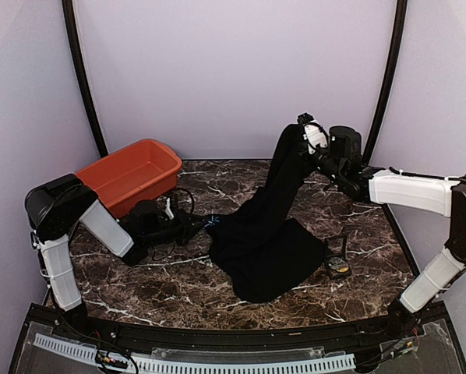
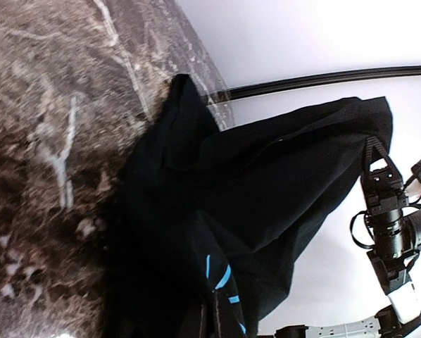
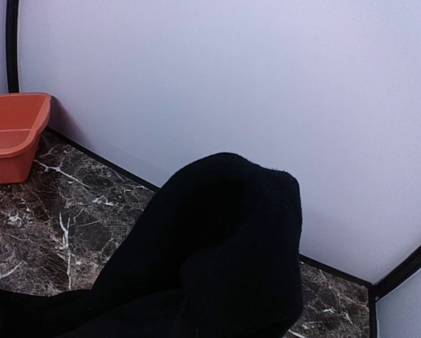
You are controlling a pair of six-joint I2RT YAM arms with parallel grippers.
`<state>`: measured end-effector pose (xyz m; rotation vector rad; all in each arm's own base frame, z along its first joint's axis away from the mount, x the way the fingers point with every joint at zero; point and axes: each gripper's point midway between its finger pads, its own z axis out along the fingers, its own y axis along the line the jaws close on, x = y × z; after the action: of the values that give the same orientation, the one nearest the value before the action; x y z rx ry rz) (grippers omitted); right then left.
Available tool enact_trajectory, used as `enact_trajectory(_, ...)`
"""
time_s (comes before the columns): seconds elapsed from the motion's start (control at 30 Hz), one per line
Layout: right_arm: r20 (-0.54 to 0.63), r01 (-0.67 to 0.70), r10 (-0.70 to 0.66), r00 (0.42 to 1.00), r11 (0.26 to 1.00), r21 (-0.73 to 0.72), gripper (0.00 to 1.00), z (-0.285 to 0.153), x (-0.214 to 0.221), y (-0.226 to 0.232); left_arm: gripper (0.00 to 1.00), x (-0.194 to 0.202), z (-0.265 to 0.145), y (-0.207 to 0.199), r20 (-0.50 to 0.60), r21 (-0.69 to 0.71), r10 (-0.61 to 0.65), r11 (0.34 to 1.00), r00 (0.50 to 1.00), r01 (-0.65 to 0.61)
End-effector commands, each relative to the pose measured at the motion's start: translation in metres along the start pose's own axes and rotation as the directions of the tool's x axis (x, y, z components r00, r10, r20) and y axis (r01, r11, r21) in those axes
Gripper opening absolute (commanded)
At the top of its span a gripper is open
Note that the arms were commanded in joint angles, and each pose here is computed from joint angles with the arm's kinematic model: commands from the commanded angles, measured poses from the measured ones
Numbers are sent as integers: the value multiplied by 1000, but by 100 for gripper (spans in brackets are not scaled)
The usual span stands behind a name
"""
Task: Pin the brooch onto the clothing
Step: Pick up the crumpled clothing from the center of the board, then pick up the crumped clothing from the center of the board.
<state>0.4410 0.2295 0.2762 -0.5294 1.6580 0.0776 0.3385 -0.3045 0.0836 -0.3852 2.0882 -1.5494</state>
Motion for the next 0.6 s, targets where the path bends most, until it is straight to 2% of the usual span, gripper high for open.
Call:
enact_trajectory(0.0, 66, -41, 38, 997, 998, 37, 0, -1, -23, -16, 1, -21, 9, -63, 52, 177, 166, 969, 985, -173)
enact_trajectory(0.03, 72, -48, 45, 996, 998, 35, 0, -1, -26, -18, 1, -25, 10, -71, 58, 191, 192, 961, 980, -200)
enact_trajectory(0.13, 120, -86, 82, 989, 996, 21, 0, -6, -47, -28, 1, -49, 11, -134, 95, 285, 365, 881, 926, -377)
enact_trajectory(0.17, 142, -103, 100, 985, 995, 14, 0, -8, -56, -32, 1, -53, 11, -150, 117, 296, 453, 834, 884, -466)
enact_trajectory(0.2, 169, -121, 119, 978, 993, 2, 0, -10, -67, -37, 1, -60, 9, -184, 114, 323, 512, 791, 851, -519)
enact_trajectory(0.23, 204, -137, 136, 970, 991, -8, 0, -14, -82, -42, 1, -68, -1, -232, 187, 357, 628, 673, 756, -648)
enact_trajectory(0.27, 232, -148, 151, 961, 989, -29, 0, -17, -92, -44, 1, -68, 2, -233, 140, 319, 660, 676, 738, -665)
enact_trajectory(0.3, 271, -157, 165, 948, 986, -51, 0, -22, -106, -46, 1, -71, -3, -249, 180, 305, 737, 588, 651, -749)
enact_trajectory(0.33, 309, -168, 184, 933, 983, -79, 0, -26, -118, -48, 1, -78, -15, -280, 209, 298, 766, 542, 608, -786)
enact_trajectory(0.37, 347, -175, 209, 914, 976, -127, 0, -32, -129, -48, 1, -81, -26, -298, 253, 275, 811, 463, 528, -843)
enact_trajectory(0.4, 381, -197, 251, 890, 965, -175, 0, -38, -140, -51, 1, -89, -34, -317, 276, 248, 827, 431, 490, -868)
enact_trajectory(0.43, 405, -218, 293, 866, 951, -221, 0, -43, -148, -53, 1, -93, -45, -333, 315, 214, 849, 373, 425, -903)
enact_trajectory(0.47, 424, -230, 320, 847, 941, -250, 0, -46, -155, -56, 1, -96, -52, -343, 320, 194, 859, 353, 400, -915)
enact_trajectory(0.5, 437, -240, 338, 834, 934, -264, 0, -48, -159, -58, 1, -98, -64, -359, 353, 166, 871, 301, 341, -939)
enact_trajectory(0.53, 441, -247, 345, 829, 932, -265, 0, -47, -160, -59, 1, -98, -67, -358, 338, 156, 881, 296, 333, -942)
enact_trajectory(0.57, 432, -258, 352, 830, 930, -263, 0, -46, -157, -59, 1, -96, -76, -365, 350, 144, 887, 266, 301, -953)
